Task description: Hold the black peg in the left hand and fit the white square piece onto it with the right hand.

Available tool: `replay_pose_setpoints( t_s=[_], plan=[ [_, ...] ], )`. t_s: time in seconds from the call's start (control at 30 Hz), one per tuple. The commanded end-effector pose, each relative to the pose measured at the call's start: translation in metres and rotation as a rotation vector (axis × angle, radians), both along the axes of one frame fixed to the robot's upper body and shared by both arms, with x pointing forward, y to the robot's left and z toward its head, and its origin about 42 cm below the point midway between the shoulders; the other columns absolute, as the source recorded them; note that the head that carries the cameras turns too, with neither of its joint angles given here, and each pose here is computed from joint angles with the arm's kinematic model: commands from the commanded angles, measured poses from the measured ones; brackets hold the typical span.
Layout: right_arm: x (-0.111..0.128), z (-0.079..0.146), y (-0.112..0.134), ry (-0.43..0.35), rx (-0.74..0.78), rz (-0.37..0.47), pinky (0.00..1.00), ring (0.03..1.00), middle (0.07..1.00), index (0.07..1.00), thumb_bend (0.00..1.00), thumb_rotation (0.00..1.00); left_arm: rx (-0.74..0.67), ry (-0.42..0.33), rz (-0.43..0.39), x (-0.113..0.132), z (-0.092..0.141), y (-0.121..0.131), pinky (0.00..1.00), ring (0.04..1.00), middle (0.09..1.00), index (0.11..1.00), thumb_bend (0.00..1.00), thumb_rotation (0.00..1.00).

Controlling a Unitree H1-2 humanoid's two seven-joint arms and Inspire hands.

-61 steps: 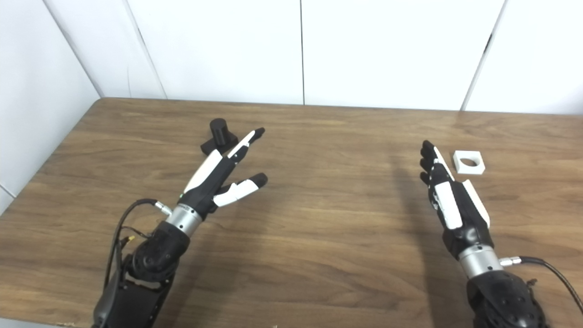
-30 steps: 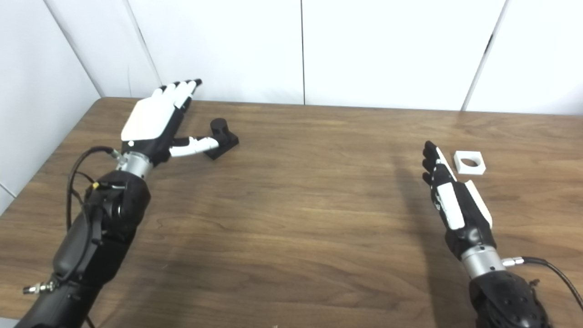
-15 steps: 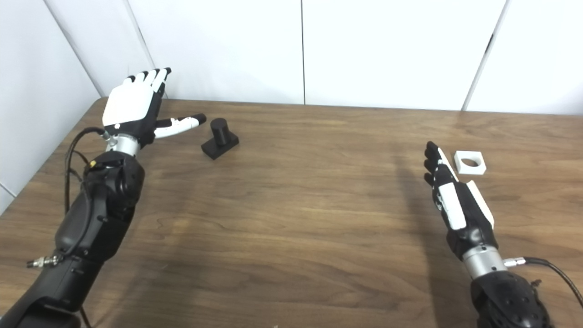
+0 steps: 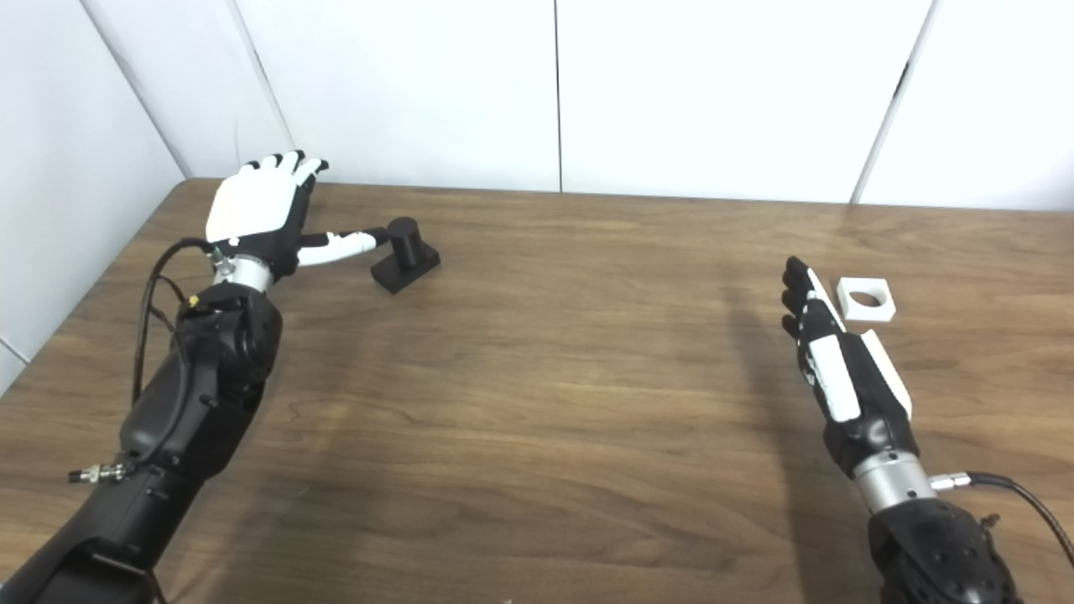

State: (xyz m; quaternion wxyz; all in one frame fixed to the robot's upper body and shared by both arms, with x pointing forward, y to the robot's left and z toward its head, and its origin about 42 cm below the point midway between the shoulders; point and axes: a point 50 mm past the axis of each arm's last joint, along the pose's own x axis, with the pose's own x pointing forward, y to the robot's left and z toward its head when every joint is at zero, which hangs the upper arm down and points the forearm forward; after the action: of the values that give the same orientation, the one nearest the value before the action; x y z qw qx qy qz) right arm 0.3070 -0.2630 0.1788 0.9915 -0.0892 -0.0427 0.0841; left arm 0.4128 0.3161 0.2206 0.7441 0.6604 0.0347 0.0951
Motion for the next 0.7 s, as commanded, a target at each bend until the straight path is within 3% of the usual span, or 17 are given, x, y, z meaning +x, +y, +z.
replay_pose_setpoints(
  t_s=[0.0, 0.67],
  plan=[
    [0.004, 0.017, 0.000, -0.077, -0.013, 0.012, 1.00, 1.000, 1.000, 1.000, 0.85, 1.00, 0.016, -0.046, 0.017, 0.005, 0.015, 0.005, 1.00, 1.000, 1.000, 0.923, 0.99, 0.86],
    [0.007, 0.021, 0.000, -0.077, -0.004, 0.010, 1.00, 1.000, 1.000, 1.000, 0.85, 1.00, -0.053, 0.055, -0.026, -0.008, -0.030, -0.024, 1.00, 1.000, 1.000, 0.924, 1.00, 0.82]
  ],
)
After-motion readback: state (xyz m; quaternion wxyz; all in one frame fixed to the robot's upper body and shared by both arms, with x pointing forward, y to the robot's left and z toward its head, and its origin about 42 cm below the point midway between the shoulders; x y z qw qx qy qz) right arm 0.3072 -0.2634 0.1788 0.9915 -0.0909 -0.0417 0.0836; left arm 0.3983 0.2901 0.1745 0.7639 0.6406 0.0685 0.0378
